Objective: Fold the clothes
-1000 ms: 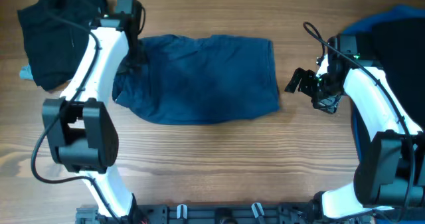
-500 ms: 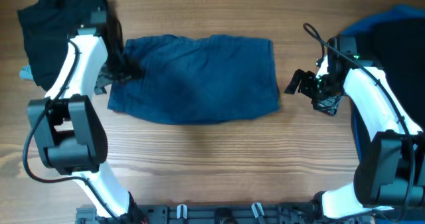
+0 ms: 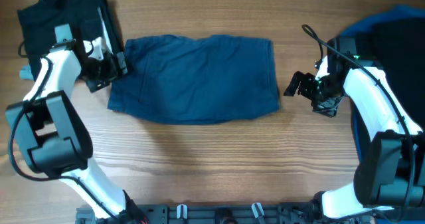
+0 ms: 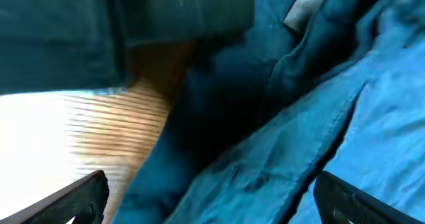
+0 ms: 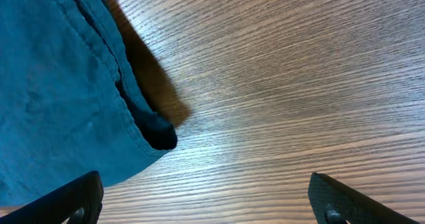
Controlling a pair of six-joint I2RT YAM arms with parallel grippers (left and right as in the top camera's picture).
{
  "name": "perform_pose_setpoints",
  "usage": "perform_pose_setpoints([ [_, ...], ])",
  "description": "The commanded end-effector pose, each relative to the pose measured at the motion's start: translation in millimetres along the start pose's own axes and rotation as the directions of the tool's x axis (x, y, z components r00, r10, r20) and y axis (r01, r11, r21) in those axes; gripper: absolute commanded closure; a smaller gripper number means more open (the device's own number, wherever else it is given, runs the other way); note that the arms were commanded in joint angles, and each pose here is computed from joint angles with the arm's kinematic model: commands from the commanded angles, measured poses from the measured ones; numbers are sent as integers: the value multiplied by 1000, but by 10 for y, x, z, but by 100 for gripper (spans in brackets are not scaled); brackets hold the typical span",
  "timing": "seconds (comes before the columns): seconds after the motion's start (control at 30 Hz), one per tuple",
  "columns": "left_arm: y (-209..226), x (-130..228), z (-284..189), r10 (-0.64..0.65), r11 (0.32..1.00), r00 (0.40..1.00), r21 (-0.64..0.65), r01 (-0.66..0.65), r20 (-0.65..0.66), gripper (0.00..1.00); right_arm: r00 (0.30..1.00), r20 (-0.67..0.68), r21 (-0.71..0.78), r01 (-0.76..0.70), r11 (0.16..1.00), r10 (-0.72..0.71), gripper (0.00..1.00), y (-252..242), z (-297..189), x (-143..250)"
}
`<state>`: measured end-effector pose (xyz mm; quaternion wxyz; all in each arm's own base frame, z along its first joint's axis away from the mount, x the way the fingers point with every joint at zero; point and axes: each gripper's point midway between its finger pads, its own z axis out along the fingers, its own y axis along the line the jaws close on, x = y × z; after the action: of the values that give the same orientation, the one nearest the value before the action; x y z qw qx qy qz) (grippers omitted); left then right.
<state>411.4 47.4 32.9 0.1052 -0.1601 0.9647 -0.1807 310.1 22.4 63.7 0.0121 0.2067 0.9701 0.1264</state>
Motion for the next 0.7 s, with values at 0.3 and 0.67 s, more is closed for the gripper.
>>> perform_pose_setpoints([
  [0.3, -337, 361, 587, 99, 981, 981, 183, -69, -165, 9, 999, 30, -29, 29, 999, -28, 0, 76, -57, -60],
  [0.67, -763, 611, 728, 197, 968, 954, 201, -152, -225, 96, 999, 30, -29, 35, 999, -35, 0, 75, -57, -60],
])
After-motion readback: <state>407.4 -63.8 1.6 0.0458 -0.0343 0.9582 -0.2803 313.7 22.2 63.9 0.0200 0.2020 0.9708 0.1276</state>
